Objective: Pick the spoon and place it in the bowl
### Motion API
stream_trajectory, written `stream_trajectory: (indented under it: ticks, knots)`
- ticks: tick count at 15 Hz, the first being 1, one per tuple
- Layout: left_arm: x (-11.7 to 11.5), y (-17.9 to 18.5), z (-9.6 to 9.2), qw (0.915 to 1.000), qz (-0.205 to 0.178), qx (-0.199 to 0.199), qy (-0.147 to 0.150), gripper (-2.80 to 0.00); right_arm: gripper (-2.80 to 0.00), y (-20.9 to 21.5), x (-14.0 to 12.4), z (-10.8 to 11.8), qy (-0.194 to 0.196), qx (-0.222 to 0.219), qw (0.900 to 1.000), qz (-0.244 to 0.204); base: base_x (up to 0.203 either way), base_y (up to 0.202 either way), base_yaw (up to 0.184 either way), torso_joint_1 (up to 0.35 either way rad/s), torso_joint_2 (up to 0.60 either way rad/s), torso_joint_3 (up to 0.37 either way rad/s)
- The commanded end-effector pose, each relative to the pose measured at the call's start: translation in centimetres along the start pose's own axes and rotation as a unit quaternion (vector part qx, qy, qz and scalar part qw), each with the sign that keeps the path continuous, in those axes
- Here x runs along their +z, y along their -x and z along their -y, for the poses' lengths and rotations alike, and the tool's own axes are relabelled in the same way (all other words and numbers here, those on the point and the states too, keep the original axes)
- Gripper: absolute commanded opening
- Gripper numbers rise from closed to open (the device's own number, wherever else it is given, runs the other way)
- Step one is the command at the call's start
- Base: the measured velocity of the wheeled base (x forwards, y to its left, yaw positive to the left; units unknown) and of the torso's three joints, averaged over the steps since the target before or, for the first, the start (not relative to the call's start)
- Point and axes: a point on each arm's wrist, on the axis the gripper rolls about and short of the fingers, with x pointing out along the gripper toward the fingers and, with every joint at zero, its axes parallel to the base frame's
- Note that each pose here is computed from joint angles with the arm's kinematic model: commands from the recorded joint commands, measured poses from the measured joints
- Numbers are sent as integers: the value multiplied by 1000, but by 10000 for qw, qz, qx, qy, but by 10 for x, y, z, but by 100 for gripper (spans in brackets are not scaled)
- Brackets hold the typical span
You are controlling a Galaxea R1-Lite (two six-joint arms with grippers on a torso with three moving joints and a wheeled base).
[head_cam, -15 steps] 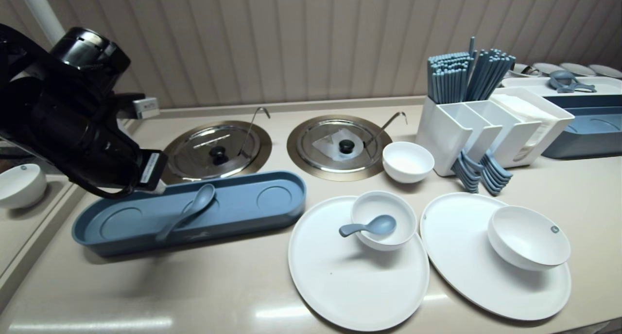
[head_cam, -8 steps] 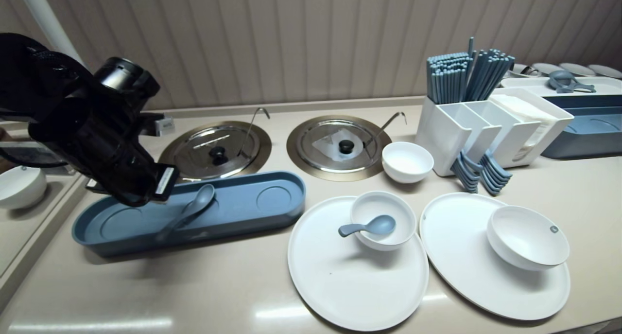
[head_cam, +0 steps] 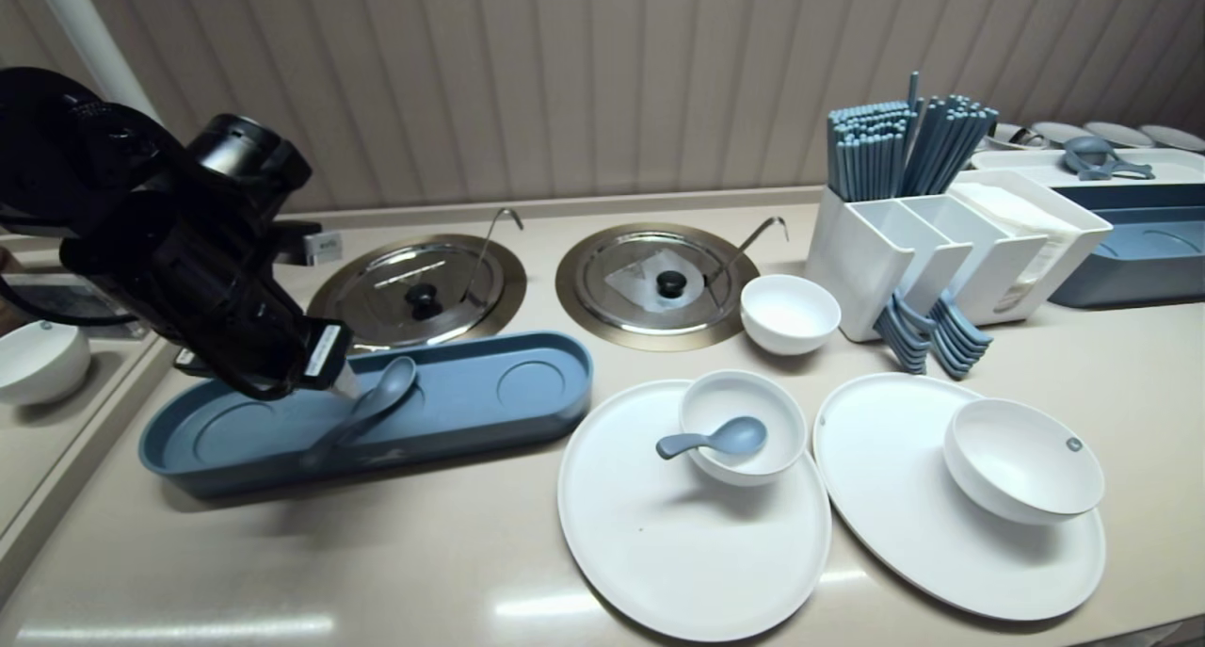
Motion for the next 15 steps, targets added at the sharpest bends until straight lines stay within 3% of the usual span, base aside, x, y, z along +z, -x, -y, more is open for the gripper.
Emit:
stream_trajectory:
  ticks: [1, 6, 15]
  knots:
    - [1, -11, 2, 9998, -182, 10, -29, 0, -280, 0, 0, 0, -1, 1, 10000, -5, 0, 0, 0, 0, 0, 0]
    - [7, -42, 8, 9983, -576, 21, -110, 0, -280, 0, 0, 0, -5, 1, 10000, -5, 0, 0, 0, 0, 0, 0]
    - [8, -53, 11, 9974, -706, 15, -155, 0, -280, 0, 0, 0, -9, 1, 10000, -5, 0, 0, 0, 0, 0, 0]
